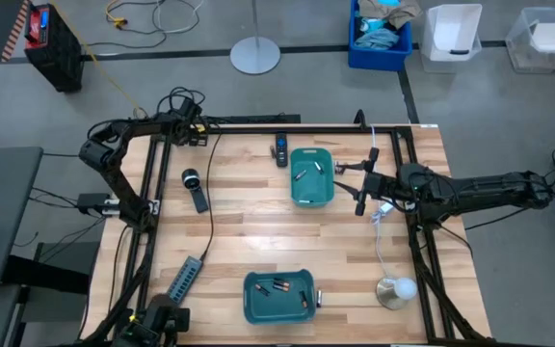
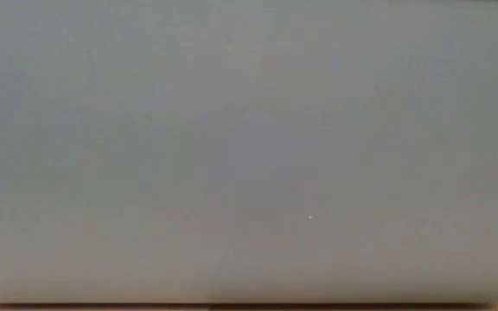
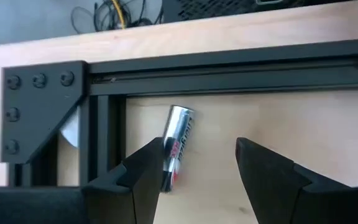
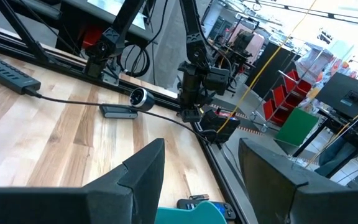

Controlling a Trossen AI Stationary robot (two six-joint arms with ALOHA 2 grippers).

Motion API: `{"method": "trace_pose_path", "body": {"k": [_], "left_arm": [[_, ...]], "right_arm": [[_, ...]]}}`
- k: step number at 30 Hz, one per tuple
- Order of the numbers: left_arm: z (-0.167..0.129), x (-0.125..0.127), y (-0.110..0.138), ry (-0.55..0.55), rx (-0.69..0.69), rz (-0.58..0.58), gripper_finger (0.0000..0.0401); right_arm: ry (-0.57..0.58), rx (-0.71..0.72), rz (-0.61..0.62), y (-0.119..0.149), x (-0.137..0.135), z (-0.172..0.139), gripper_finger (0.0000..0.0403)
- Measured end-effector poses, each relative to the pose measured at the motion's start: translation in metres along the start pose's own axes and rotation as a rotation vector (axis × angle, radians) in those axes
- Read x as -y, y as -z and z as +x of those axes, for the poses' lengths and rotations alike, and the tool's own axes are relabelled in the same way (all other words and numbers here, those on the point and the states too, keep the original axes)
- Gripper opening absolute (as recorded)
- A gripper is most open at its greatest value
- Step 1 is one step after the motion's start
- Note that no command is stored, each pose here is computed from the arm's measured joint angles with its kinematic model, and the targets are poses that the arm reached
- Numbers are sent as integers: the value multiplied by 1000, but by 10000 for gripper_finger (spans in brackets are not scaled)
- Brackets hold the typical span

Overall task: Sort batteries
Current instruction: Put the silver battery into the light blue bin

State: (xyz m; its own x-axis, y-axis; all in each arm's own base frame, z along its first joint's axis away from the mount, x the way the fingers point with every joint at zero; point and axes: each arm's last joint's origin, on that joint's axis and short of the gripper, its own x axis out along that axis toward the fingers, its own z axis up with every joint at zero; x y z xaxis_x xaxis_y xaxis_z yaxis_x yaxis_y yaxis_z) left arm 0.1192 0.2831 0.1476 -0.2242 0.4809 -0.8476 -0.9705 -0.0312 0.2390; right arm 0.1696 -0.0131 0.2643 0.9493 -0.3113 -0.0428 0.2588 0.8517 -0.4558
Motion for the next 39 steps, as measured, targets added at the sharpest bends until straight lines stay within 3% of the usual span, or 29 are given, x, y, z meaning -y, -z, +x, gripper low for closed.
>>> {"method": "trace_pose_path", "body": {"k": [23, 39], "left_arm": [[6, -1, -1, 86, -32, 26, 191], [14, 10, 4, 138, -67, 54, 70]], "right_arm": [[14, -15, 3, 2, 3, 1, 221], [15, -15, 6, 2, 3, 1, 221]]}}
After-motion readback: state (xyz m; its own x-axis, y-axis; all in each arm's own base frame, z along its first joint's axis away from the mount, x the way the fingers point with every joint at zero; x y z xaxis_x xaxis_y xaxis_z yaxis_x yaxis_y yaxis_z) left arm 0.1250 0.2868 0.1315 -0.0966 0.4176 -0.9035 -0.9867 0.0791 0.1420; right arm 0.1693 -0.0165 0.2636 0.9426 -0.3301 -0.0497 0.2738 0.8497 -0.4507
